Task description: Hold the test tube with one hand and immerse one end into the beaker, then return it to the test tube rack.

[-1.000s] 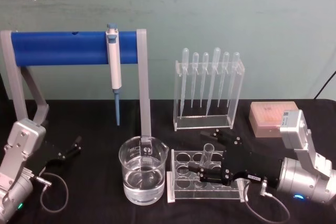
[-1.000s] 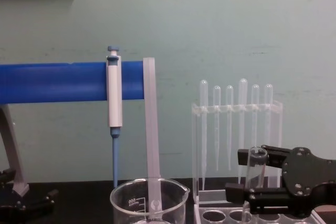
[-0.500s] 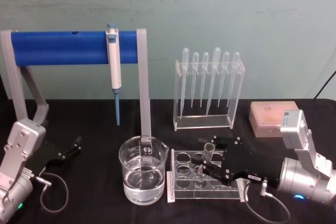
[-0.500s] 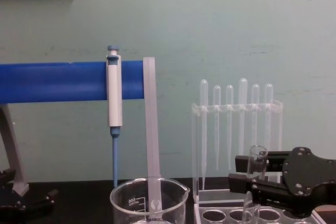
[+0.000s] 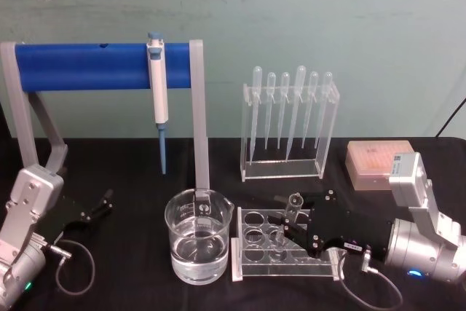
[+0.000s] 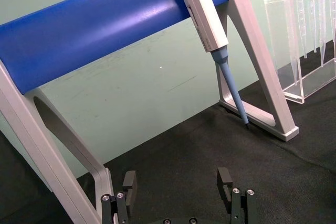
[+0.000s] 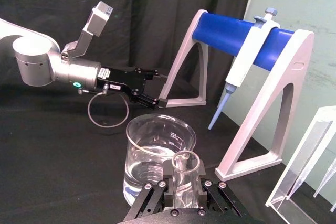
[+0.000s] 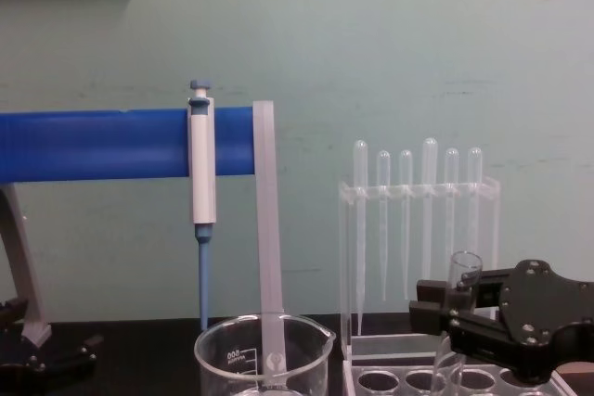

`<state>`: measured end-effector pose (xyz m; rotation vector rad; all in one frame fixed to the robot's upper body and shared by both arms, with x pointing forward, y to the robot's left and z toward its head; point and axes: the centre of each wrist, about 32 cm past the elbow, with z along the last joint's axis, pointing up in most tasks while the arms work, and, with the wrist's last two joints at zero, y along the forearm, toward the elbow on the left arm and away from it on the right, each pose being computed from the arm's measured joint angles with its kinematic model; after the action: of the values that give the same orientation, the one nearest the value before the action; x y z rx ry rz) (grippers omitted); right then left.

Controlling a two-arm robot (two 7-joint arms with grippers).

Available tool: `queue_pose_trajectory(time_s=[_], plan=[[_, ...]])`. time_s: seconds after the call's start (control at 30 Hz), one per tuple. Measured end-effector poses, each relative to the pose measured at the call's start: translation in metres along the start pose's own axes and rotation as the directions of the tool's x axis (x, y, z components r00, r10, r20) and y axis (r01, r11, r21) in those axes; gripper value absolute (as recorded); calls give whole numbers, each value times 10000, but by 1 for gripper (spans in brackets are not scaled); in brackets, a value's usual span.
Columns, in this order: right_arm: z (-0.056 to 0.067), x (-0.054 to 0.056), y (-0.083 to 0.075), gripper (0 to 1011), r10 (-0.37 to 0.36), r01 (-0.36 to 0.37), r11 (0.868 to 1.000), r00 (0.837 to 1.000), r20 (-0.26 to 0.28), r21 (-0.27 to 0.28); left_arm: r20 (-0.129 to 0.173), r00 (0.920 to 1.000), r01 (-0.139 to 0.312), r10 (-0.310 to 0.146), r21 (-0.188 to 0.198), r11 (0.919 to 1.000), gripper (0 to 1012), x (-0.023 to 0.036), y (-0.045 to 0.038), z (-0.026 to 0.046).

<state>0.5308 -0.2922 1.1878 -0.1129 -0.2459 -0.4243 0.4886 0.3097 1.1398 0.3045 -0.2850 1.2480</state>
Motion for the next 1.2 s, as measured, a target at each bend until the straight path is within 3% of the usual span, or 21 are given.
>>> queue_pose_trajectory(time_s=[0.17,0.37,0.87,1.2], plan=[[14,2,2,224,13,-13,10000,10000,21,8,0,10000,1,-1,0,10000,1000,0,0,0],[152,65,22,224,52,-52,10000,10000,42,-47,0,10000,0,0,0,10000,1000,0,0,0],[445,228,67,224,-4,0,10000,9973,-740,-53,0,10000,0,0,-1,10000,1000,0,0,0],[770,293,137,224,220,-219,9998,9981,-574,26,0,10000,0,0,0,10000,1000,0,0,0]])
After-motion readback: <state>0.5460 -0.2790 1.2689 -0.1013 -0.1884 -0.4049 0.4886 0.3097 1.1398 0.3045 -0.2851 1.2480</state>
